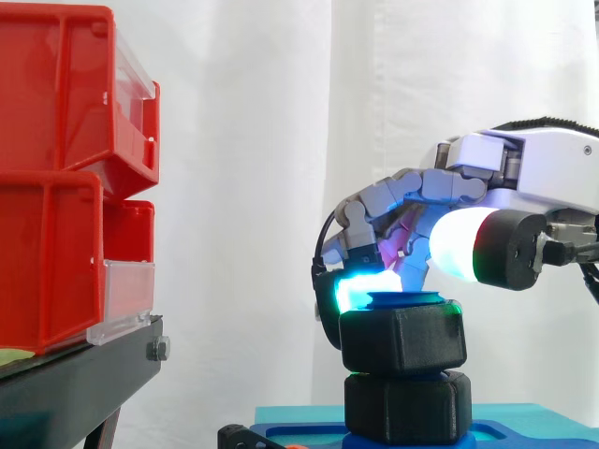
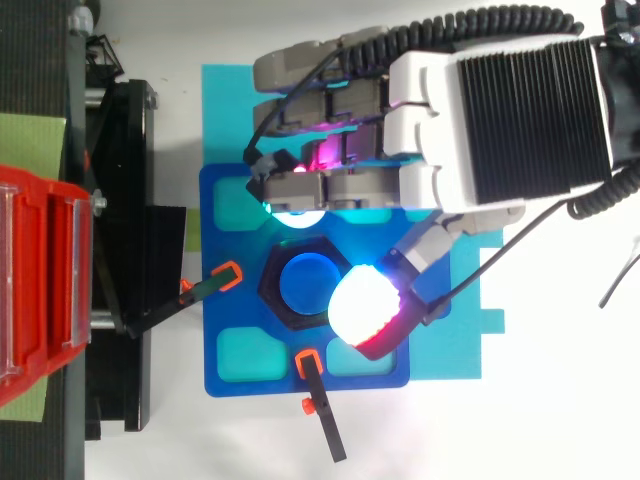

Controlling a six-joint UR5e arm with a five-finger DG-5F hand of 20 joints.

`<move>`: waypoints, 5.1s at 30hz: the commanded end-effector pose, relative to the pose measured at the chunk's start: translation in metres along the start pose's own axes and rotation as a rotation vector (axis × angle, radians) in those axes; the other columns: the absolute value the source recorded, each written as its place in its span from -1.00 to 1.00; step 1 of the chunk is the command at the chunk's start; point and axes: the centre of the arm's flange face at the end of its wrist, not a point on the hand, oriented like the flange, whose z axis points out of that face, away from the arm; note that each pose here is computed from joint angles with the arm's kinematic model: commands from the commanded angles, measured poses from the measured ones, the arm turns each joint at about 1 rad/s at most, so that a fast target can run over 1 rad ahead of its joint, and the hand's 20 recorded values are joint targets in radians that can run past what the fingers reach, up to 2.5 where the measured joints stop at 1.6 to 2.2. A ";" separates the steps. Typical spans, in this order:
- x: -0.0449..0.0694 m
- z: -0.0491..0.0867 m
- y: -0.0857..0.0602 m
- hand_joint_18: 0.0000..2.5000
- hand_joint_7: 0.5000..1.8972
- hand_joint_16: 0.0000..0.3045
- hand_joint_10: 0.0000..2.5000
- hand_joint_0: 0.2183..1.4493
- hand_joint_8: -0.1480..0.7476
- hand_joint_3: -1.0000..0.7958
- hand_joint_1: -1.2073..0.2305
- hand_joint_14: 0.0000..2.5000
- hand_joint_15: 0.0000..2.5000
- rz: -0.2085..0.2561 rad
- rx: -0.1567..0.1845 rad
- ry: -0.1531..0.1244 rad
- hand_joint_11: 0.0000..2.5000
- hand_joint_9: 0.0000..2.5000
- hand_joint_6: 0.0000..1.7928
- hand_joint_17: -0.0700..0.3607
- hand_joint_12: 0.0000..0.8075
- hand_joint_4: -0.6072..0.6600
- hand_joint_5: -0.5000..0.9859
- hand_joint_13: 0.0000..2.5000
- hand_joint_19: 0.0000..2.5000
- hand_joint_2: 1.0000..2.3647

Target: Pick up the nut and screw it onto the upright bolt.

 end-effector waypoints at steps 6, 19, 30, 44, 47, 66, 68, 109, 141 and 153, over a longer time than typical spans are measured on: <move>0.000 -0.005 -0.009 -0.51 0.30 -0.86 -1.00 -0.49 -0.13 -0.44 0.47 -1.00 -0.99 -0.001 0.008 0.006 -0.99 0.08 -0.44 -0.45 -0.58 0.15 -0.26 -0.25 -0.88 -1.00; -0.005 0.002 -0.005 -0.62 -0.65 -0.80 -1.00 -0.53 -0.21 -0.44 0.52 -1.00 -1.00 -0.014 -0.021 -0.043 -1.00 -0.11 -0.44 -0.36 -0.50 0.28 -0.43 -0.37 -0.89 -1.00; -0.009 0.018 0.020 -0.67 -0.72 -0.78 -1.00 -0.55 -0.22 -0.44 0.55 -1.00 -1.00 -0.017 -0.049 -0.088 -1.00 -0.17 -0.44 -0.33 -0.48 0.28 -0.44 -0.42 -0.91 -1.00; -0.005 0.024 0.036 -0.68 -0.67 -0.78 -1.00 -0.54 -0.19 -0.44 0.55 -1.00 -1.00 -0.005 -0.039 -0.071 -1.00 -0.18 -0.44 -0.33 -0.47 0.28 -0.43 -0.43 -0.91 -1.00; -0.005 0.023 0.035 -0.68 -0.67 -0.78 -1.00 -0.54 -0.19 -0.44 0.54 -1.00 -1.00 -0.010 -0.038 -0.069 -1.00 -0.18 -0.44 -0.33 -0.47 0.28 -0.43 -0.43 -0.91 -1.00; 0.046 0.021 0.027 -0.67 -0.64 -0.78 -1.00 -0.54 -0.18 -0.44 0.52 -1.00 -1.00 0.034 -0.049 -0.057 -1.00 -0.17 -0.44 -0.33 -0.47 0.29 -0.43 -0.42 -0.91 -1.00; 0.048 0.021 0.027 -0.67 -0.63 -0.79 -1.00 -0.54 -0.18 -0.44 0.52 -1.00 -1.00 0.034 -0.050 -0.054 -1.00 -0.17 -0.44 -0.33 -0.47 0.29 -0.43 -0.42 -0.90 -1.00; 0.040 0.020 0.029 -0.66 -0.49 -0.77 -1.00 -0.57 -0.16 -0.44 0.54 -1.00 -1.00 0.042 -0.079 -0.014 -1.00 -0.16 -0.44 -0.31 -0.45 0.33 -0.40 -0.40 -0.90 -1.00; 0.031 0.019 0.022 -0.62 -0.44 -0.77 -1.00 -0.56 -0.14 -0.44 0.51 -1.00 -1.00 0.065 -0.070 -0.013 -1.00 -0.16 -0.44 -0.31 -0.46 0.34 -0.40 -0.39 -0.90 -1.00; 0.023 0.019 0.012 -0.61 -0.06 -0.78 -1.00 -0.55 -0.13 -0.44 0.44 -1.00 -1.00 0.058 -0.070 -0.025 -1.00 -0.15 -0.44 -0.32 -0.47 0.33 -0.35 -0.38 -0.90 -1.00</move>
